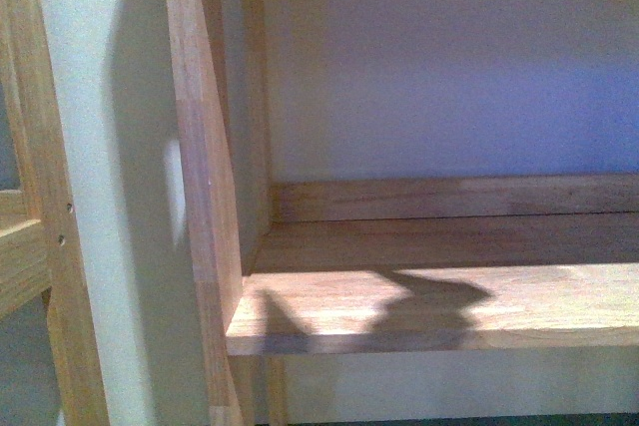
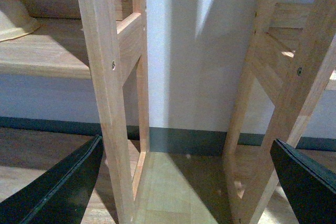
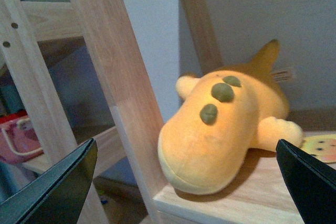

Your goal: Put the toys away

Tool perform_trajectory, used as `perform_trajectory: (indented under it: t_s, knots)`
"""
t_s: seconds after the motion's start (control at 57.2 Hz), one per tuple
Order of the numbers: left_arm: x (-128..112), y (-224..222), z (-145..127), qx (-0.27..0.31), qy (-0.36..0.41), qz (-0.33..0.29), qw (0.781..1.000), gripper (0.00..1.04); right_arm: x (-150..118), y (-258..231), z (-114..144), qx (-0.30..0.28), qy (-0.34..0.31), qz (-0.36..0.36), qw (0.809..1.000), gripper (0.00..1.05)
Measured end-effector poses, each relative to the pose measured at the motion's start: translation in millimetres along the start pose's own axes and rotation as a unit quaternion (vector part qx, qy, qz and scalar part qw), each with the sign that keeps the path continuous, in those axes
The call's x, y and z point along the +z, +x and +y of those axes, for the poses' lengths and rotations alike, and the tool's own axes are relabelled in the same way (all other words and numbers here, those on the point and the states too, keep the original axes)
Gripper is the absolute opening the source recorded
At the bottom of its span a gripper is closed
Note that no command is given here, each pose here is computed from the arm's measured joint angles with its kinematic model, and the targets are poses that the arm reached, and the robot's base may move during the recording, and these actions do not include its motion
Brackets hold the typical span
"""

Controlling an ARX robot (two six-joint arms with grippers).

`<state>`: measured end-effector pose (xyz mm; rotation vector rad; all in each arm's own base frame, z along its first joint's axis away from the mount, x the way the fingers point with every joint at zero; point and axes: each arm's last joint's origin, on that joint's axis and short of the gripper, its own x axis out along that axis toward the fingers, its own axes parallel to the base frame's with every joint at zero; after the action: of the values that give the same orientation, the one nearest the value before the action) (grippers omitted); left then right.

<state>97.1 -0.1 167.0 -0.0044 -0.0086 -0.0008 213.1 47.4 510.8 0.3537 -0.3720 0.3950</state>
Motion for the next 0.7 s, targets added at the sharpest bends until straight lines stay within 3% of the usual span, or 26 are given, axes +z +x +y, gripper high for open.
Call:
perform_trajectory:
  t_s: [0.332,0.7]
  knots:
    - [0,0,0,0.0,0.0,0.0,1.0,0.99,-27,-97,-5,-0.006,-0.052,-0.001,0.999,1.04]
    - [0,0,0,0.0,0.0,0.0,1.0,0.99,-97,-183,-44,-0.089,-0.099,0.027,0.991,1.04]
